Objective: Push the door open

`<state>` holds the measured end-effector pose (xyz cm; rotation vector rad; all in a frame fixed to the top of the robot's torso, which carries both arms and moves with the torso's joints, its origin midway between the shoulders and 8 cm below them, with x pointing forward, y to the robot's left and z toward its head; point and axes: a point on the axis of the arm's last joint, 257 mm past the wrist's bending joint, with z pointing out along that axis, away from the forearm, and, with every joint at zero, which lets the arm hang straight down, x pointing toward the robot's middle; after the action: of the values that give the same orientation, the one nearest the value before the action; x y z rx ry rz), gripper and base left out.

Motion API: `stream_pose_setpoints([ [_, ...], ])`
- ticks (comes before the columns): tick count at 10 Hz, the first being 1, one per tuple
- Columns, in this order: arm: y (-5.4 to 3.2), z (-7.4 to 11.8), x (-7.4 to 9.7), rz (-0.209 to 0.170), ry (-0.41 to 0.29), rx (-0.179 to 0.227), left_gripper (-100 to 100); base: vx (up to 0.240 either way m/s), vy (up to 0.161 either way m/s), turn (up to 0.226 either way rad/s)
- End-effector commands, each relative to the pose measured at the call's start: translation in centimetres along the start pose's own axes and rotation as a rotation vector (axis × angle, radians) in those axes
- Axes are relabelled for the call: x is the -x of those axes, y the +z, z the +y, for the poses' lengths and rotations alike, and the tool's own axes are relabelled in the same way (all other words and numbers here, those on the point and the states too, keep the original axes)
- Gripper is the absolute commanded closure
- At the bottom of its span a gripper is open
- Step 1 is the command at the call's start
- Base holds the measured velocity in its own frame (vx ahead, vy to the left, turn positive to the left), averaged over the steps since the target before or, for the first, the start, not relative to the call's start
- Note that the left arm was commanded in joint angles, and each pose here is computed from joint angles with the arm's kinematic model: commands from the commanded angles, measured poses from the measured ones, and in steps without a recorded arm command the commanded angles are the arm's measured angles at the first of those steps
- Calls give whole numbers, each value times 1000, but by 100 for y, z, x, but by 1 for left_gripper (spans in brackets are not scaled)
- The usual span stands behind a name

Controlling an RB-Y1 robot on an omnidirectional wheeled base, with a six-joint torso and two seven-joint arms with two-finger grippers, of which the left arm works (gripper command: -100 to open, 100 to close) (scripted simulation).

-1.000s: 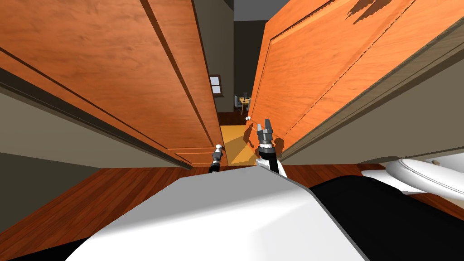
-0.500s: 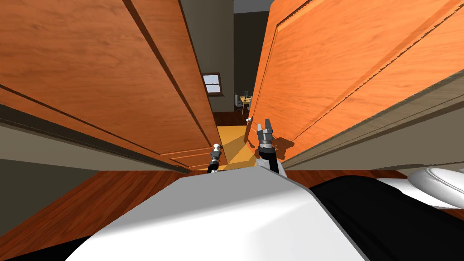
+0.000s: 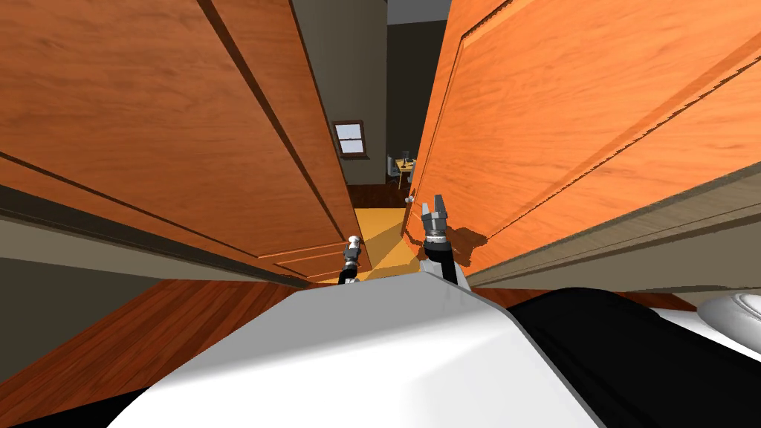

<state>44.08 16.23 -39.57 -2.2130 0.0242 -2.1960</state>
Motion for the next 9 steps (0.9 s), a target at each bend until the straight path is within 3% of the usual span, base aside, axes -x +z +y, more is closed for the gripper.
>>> stream_pose_setpoints([
  [1, 42, -231, -50, 19, 5, -47, 100, 150, -81, 36],
  [6, 83, -507, -46, 17, 3, -127, 100, 157, -75, 55],
  [8, 86, -539, -46, 16, 2, -137, 100, 125, -54, 42],
  [9, 93, -622, -42, 15, -1, -165, 100, 109, -57, 43],
])
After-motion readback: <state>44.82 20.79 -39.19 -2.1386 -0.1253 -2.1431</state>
